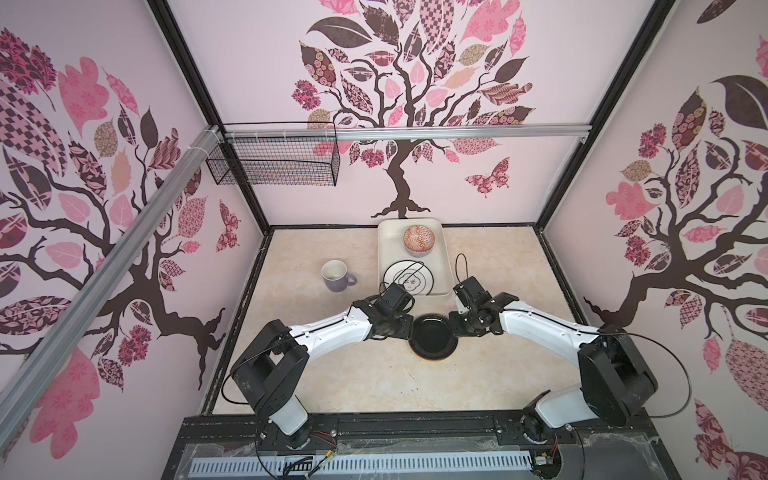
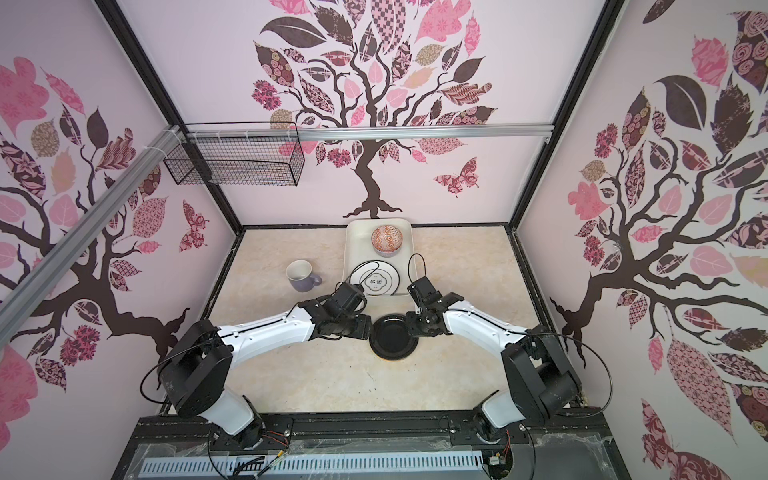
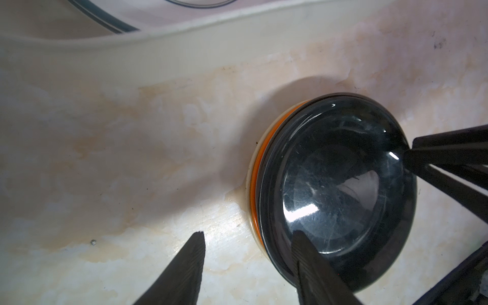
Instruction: Place the mixed dishes into the plastic bin
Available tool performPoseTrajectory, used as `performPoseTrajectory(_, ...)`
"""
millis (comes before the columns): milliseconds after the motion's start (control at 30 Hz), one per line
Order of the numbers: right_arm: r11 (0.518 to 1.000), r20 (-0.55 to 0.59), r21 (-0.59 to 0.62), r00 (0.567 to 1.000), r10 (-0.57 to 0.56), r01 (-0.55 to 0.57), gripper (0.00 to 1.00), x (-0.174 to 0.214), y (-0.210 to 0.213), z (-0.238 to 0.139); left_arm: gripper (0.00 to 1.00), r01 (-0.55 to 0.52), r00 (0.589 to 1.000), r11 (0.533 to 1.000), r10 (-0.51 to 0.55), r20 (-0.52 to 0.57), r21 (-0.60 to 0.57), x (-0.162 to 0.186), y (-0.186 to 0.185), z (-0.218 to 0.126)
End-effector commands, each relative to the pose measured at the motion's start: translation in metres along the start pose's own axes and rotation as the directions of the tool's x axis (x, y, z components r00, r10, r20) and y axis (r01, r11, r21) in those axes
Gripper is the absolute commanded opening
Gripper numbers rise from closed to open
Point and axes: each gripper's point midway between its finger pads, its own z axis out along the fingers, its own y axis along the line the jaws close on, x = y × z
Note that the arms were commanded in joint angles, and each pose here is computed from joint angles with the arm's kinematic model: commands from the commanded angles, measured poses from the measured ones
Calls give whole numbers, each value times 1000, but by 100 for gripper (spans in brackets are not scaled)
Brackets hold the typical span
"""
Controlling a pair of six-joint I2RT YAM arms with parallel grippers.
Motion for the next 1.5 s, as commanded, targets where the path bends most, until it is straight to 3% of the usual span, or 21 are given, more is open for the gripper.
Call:
performPoseTrajectory(0,1000,-41,-6,999,8,-8,24,8,-1,10,54,-8,1000,1000,8,-1,6,5,2,0)
performPoseTrajectory(1100,996,-97,-87,995,-33,25,24,20,25,26,54,31,998,998,-28,-48,56,22,-1,13)
performPoseTrajectory(1300,995,-97,-97,995,-36,26,24,20,27,25,41,38,998,998,-35,-54,56,25,1,17)
performPoseTrajectory(1467,995,-93,-96,995,-36,27,25,19,27,23,24,41,997,998,-37,-63,57,28,1,21)
